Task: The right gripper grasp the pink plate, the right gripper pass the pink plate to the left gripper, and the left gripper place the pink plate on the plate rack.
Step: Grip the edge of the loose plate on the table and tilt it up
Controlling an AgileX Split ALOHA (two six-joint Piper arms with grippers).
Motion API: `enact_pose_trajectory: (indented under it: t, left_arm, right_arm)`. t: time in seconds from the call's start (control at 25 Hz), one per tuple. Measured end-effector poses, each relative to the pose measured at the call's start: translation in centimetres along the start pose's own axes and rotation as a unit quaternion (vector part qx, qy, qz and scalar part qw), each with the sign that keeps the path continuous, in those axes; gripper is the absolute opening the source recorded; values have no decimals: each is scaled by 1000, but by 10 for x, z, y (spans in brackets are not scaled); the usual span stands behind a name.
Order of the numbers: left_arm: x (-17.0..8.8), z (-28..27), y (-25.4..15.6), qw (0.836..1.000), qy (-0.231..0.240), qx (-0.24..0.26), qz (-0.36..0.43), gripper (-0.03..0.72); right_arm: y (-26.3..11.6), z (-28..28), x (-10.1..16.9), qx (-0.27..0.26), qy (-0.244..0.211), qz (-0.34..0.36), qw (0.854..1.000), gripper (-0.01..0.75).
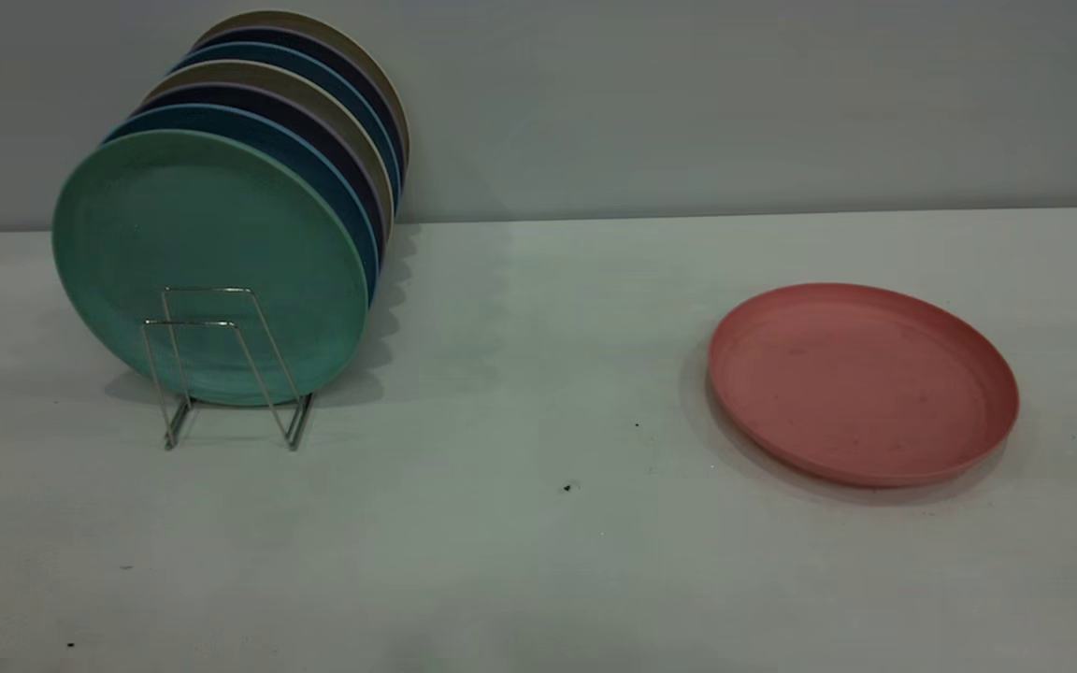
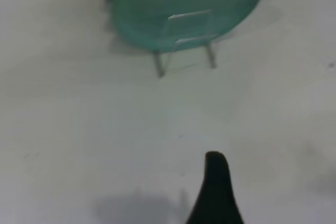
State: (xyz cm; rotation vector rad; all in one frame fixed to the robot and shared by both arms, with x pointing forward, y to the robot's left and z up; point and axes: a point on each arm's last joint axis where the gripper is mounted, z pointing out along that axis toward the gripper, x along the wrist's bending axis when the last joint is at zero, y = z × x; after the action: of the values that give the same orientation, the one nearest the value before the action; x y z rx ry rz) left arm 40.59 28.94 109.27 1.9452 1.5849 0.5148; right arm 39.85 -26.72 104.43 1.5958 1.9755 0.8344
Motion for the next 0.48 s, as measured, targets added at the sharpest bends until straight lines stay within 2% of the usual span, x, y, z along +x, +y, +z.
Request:
enact_pose_trajectory:
  t: [0.24,0.48]
  left_arm:
    - [9,53,25,998,-47,35,8,591]
    - [11,82,43,996,-88,31,3,590]
  right_arm:
    - [15,87,-3,57,7,57,997,558]
    - [41,153,-12,129,11,55,990,549]
